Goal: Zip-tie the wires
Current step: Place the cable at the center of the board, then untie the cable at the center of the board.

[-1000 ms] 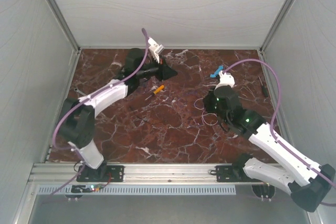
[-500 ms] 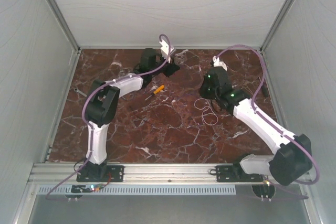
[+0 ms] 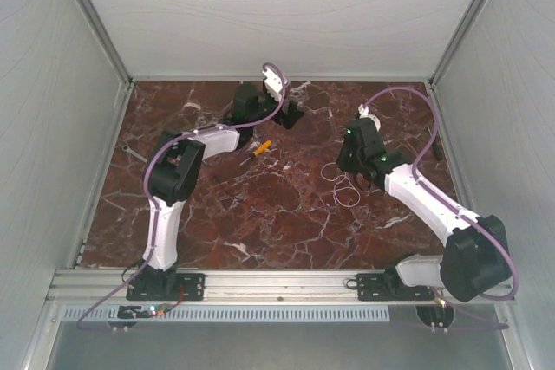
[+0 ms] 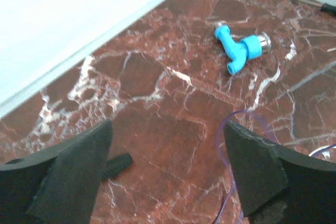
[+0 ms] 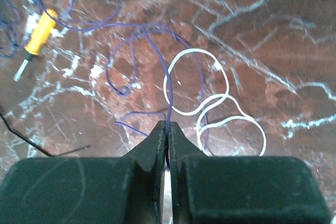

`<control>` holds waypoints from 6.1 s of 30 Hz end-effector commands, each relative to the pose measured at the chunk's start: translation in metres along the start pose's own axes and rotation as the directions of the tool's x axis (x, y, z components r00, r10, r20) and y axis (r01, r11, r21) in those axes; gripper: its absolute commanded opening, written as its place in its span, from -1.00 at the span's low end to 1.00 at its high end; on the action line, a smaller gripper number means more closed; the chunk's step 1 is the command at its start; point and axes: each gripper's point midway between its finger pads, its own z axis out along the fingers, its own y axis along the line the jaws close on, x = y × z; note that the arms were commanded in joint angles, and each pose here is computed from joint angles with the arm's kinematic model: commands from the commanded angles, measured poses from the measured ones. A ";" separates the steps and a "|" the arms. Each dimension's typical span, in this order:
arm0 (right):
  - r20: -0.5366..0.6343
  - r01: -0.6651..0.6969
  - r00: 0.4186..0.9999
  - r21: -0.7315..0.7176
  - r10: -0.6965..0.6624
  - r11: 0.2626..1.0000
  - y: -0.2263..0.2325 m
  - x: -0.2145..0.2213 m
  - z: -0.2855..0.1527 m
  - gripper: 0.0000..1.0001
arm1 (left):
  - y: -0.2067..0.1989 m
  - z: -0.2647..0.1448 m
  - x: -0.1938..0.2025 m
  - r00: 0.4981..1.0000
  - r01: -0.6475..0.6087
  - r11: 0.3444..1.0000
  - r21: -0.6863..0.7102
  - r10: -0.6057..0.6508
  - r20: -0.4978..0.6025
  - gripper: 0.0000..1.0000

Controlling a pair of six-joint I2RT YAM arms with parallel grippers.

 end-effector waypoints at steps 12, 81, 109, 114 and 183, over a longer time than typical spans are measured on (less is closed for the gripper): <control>-0.014 -0.050 0.999 0.052 0.051 0.997 -0.025 0.017 -0.026 -1.00 | -0.018 -0.029 0.000 0.987 0.144 0.989 -0.035 -0.146 -0.065 0.99; 0.029 -0.049 0.998 0.057 0.047 0.997 -0.050 0.038 -0.061 0.96 | -0.086 -0.158 -0.010 0.866 0.440 0.866 -0.239 -0.479 -0.144 0.90; -0.001 0.013 1.000 -0.169 -0.013 0.986 0.000 0.032 -0.030 0.94 | 0.047 -0.263 0.092 0.742 0.333 0.448 -0.830 -0.667 -0.063 0.32; -0.014 0.022 1.000 -0.168 -0.025 0.986 -0.001 0.037 -0.026 0.94 | 0.068 -0.240 0.095 0.746 0.333 0.429 -0.840 -0.665 -0.043 0.19; 0.024 0.030 0.999 -0.213 -0.026 0.977 -0.004 0.036 -0.024 0.94 | 0.087 -0.241 -0.019 0.844 0.408 0.453 -0.792 -0.519 0.138 -1.00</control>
